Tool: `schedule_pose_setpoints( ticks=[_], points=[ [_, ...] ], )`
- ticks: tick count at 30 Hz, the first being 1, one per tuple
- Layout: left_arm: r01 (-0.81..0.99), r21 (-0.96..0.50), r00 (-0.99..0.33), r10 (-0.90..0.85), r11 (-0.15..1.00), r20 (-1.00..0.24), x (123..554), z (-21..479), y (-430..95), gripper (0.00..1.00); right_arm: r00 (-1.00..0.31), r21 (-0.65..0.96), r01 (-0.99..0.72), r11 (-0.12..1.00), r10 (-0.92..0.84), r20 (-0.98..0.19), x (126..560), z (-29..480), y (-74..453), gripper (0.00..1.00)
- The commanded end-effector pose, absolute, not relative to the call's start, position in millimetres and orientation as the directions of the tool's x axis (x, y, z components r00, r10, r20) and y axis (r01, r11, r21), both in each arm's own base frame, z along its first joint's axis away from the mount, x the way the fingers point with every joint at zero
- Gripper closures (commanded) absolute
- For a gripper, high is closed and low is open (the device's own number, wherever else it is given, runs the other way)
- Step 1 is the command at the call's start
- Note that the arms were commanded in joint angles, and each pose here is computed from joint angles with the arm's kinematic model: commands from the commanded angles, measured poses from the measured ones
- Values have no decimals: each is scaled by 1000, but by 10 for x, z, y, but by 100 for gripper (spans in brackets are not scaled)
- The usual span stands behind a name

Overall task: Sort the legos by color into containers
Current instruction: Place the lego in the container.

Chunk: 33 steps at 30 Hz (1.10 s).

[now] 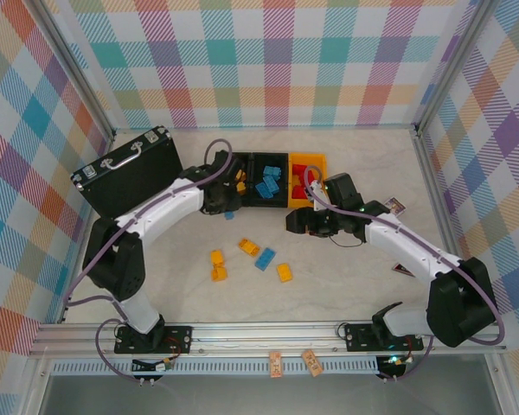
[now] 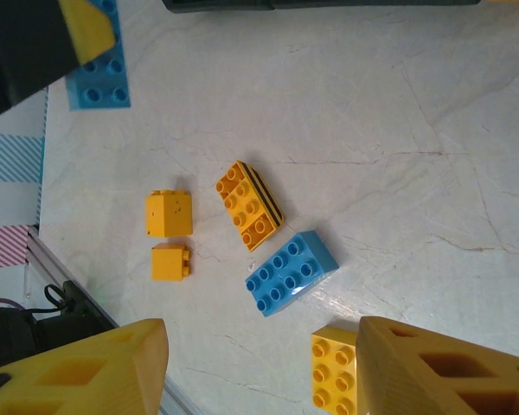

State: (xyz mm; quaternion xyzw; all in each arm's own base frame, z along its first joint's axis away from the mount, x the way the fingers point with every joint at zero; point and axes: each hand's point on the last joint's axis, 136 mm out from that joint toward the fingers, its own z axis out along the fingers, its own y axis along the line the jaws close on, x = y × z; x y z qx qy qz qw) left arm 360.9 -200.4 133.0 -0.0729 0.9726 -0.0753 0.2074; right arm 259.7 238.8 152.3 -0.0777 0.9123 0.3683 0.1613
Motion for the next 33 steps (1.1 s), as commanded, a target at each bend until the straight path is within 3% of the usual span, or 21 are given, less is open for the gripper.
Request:
schedule_pose_setpoints(
  ticks=[1,10,27,30,32,33],
  points=[
    [-60,-202,-914,-135,978,-384,3717,1377,-2249,84,-917,638,-285,715,-11,-398,2594,1638,2354,41],
    [-3,-269,-905,-117,963,-408,4194,1401,-2793,84,-913,626,-263,734,20,-407,2567,1646,2226,41],
    [30,-303,-907,-102,953,-410,4733,1108,-3242,83,-903,569,-148,809,124,-411,2616,1639,1902,41],
    [30,-301,-911,-98,953,-400,4764,1055,-3269,77,-903,566,-142,812,127,-410,2603,1629,1882,41],
    [30,-304,-912,-98,952,-397,4764,1052,-3279,59,-904,566,-139,813,128,-407,2595,1622,1877,41],
    [33,-308,-911,-98,951,-400,4763,1071,-3290,56,-903,566,-141,812,128,-409,2594,1624,1876,41]
  ],
)
